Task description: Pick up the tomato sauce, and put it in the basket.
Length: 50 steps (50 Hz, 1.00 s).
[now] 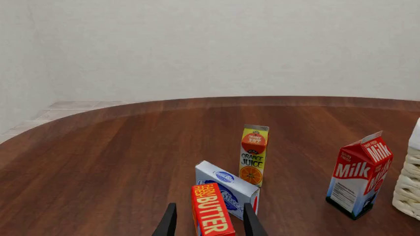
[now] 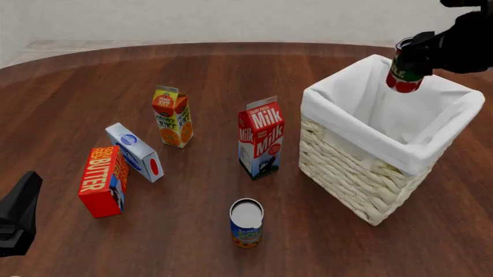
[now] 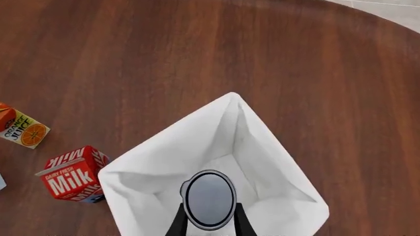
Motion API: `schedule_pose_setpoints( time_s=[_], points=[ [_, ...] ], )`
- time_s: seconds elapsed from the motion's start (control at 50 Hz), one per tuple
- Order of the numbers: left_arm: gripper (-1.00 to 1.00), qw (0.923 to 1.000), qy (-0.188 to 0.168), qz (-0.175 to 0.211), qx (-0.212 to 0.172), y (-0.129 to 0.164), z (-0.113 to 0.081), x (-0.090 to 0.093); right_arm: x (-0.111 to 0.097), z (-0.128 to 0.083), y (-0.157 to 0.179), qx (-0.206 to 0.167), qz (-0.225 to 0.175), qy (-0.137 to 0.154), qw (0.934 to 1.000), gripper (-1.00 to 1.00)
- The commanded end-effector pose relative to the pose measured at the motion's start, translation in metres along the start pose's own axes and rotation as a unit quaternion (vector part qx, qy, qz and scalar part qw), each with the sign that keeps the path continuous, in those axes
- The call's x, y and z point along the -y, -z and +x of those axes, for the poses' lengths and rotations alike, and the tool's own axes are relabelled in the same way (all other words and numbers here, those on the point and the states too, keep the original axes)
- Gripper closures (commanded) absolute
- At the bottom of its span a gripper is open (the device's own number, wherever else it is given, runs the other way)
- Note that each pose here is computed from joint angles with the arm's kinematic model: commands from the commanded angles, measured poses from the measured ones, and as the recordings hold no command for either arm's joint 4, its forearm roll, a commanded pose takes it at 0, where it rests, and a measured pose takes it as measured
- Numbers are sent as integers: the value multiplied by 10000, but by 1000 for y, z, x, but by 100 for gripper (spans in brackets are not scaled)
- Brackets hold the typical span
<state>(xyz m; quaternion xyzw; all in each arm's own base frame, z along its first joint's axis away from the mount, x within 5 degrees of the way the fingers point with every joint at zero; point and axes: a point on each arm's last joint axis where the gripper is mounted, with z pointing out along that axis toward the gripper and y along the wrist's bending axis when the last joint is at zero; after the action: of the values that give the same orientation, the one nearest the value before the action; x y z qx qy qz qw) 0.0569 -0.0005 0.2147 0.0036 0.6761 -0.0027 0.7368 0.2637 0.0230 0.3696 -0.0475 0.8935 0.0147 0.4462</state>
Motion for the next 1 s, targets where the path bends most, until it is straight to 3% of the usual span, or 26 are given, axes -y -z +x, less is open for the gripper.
schedule_pose_setpoints(
  time_s=[0.02, 1.0],
  points=[
    [-100, 10000, -2, -18, 1, 0, 0, 0, 1, 5, -11, -107, 11, -158, 9998, 100],
    [-100, 10000, -3, -16, 3, 0, 0, 0, 3, 21, -50, -655, 41, -190, 9977, 100]
  ],
)
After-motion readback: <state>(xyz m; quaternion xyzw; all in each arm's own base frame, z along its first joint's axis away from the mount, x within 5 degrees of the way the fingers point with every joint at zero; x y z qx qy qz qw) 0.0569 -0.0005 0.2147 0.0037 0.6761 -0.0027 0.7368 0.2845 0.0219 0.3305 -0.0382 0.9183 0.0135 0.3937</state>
